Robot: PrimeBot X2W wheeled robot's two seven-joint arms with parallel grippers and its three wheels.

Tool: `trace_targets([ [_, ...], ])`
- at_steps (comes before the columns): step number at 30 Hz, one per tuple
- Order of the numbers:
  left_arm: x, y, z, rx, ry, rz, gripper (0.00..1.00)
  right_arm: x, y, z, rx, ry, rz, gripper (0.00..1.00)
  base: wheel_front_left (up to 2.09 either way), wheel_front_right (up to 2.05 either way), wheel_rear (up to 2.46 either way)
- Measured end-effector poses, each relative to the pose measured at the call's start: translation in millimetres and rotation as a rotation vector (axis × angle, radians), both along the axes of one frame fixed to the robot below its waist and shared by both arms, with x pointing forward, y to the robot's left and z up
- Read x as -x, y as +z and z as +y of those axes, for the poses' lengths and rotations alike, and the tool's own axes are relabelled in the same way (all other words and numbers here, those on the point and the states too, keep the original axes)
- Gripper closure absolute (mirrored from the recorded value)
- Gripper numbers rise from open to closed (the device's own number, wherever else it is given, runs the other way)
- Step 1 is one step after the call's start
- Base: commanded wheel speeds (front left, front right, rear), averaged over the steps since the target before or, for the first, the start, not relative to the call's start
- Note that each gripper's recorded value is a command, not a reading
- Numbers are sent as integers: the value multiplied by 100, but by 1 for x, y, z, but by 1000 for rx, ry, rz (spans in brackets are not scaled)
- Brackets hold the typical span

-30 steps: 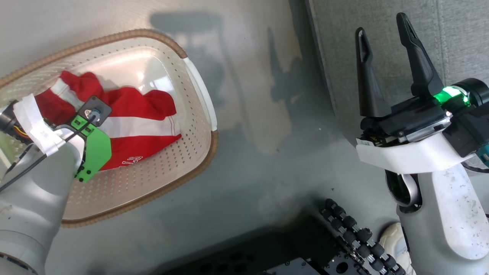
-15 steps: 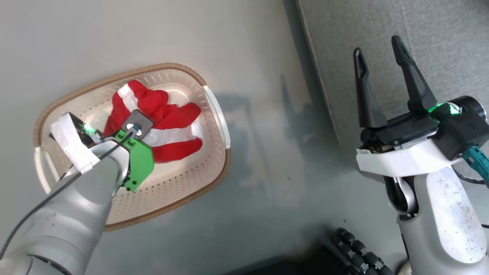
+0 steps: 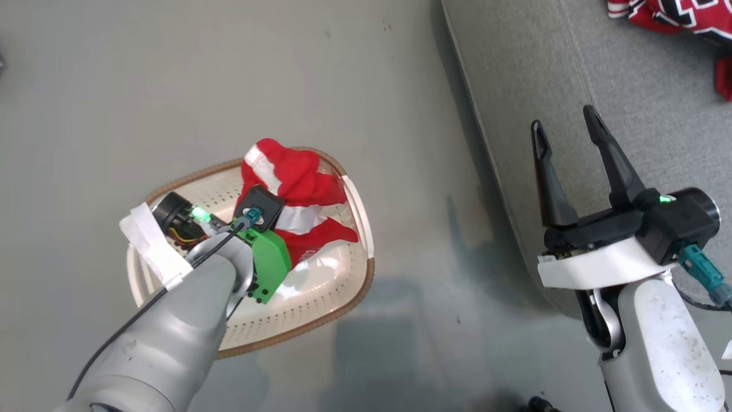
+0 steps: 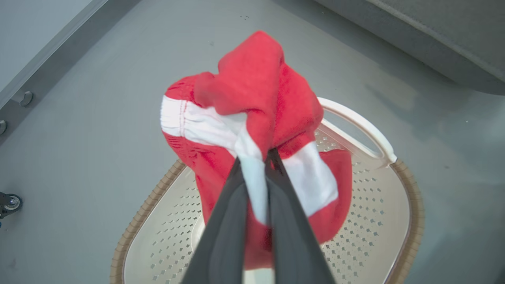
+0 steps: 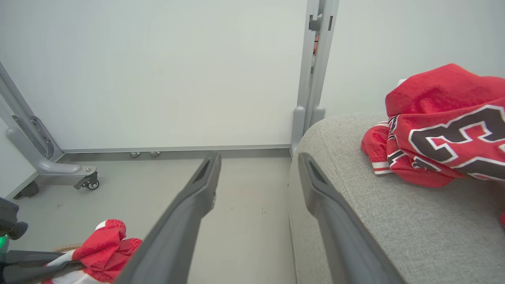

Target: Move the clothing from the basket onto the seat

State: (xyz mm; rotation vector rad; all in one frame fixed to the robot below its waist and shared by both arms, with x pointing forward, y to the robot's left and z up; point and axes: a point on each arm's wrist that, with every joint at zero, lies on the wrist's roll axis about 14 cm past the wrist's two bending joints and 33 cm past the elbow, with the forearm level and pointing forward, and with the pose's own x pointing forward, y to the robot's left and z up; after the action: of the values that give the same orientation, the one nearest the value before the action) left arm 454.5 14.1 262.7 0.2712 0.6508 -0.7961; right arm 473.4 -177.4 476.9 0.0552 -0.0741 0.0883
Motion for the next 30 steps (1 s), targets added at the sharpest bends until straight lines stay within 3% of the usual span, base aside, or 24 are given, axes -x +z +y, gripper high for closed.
trace_targets([
  [19, -25, 183, -9, 336, 151, -402, 100, 39, 43, 30, -35, 72, -71, 0, 0, 0, 0],
  [30, -15, 282, -21, 505, 126, -610, 100, 58, 63, 40, -50, 103, -112, 0, 0, 0, 0],
])
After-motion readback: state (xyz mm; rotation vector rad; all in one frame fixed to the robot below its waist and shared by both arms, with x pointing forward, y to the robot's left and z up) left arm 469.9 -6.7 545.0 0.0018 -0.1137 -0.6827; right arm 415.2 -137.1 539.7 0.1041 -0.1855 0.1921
